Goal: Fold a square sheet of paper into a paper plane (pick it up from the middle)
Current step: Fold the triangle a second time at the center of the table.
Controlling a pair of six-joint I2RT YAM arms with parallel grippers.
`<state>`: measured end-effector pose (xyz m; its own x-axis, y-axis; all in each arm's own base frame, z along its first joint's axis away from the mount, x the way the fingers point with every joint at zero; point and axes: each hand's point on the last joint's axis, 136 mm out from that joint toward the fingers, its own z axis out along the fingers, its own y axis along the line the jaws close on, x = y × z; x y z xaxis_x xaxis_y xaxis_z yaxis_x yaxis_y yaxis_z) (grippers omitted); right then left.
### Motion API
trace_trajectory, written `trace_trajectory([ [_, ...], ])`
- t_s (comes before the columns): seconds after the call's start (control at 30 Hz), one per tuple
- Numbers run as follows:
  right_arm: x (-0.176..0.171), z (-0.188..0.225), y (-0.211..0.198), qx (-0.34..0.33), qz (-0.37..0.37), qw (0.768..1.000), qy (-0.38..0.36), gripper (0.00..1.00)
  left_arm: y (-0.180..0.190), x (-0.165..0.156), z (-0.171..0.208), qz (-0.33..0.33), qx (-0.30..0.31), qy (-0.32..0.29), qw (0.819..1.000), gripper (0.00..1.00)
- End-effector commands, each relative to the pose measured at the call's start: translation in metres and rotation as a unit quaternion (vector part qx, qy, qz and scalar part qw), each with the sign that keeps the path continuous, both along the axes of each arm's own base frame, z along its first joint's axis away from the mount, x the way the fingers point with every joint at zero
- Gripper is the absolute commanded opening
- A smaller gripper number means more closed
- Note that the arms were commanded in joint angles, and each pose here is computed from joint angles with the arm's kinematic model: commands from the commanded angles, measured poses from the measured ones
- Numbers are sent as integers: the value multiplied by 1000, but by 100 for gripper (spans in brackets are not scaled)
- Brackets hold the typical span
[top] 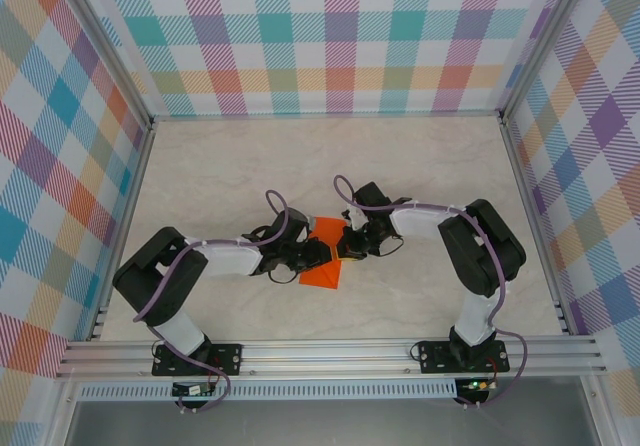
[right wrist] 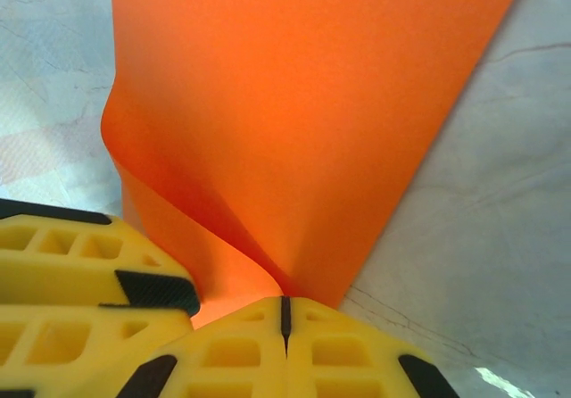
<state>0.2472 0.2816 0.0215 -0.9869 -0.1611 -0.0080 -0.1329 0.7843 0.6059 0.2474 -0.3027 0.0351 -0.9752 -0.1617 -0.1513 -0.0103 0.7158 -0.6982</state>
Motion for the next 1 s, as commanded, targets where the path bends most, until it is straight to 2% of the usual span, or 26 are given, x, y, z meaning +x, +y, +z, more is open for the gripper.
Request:
trace_trajectory([
  [0.0,0,-4,-1,-8,6,1000,5,5,-9,1,5,-12,-10,-13,1000,19],
  [0.97,11,-5,-6,-34,1,999,-19,4,-10,1,8,-13,-19,-17,1000,20],
])
